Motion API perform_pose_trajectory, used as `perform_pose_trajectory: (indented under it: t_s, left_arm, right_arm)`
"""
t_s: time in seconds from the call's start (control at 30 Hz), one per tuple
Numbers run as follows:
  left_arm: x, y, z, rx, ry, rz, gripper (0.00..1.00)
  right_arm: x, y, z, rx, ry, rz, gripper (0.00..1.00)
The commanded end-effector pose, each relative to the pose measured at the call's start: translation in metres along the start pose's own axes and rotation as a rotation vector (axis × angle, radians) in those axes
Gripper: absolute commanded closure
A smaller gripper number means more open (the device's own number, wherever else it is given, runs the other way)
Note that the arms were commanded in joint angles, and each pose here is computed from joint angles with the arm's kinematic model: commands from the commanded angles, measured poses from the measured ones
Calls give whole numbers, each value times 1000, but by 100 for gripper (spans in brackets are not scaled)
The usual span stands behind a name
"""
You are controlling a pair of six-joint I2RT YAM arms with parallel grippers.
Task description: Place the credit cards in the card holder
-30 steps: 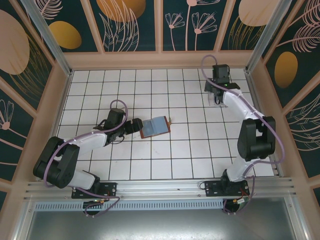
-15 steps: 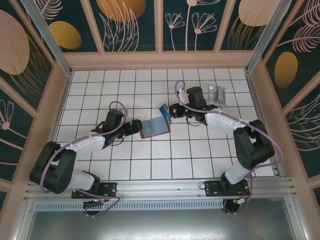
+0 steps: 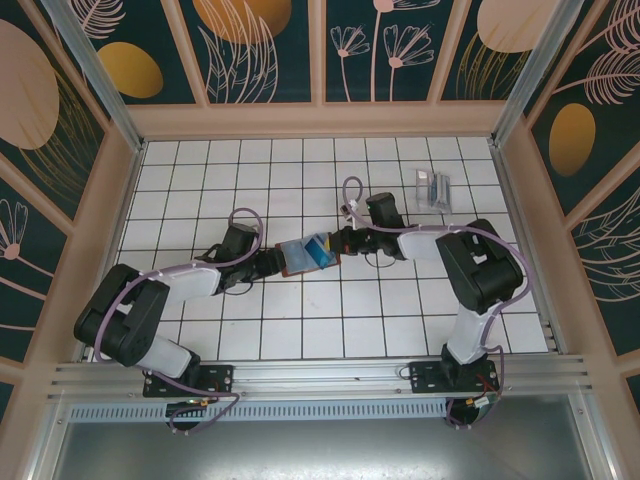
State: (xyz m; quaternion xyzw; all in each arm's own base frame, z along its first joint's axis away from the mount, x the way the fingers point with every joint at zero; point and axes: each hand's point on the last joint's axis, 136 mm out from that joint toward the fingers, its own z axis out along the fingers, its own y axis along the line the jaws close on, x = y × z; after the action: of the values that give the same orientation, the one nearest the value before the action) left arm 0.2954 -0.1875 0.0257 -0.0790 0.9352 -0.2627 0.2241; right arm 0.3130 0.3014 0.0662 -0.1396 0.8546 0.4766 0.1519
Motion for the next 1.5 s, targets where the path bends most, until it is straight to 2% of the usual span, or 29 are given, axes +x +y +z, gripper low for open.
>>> perform_pose_trajectory:
  t_s: [0.0,0.3,1.07,1.47]
  left_arm:
    - [-8,-10,8,22,-19,7,41]
    - [-9,-12,10,20,-7,7,55]
    - [-5,-10,12,18,4,1,62]
    - [-3,-10,13,21,12,7,64]
  right_arm:
    - [4,9,7,-64,25,-16,100]
    - [16,-3,17,-63,58,33,100]
    - [-14,-13,32,-40,-72,110,100]
    - [-3,3,51,-75,-118,160,100]
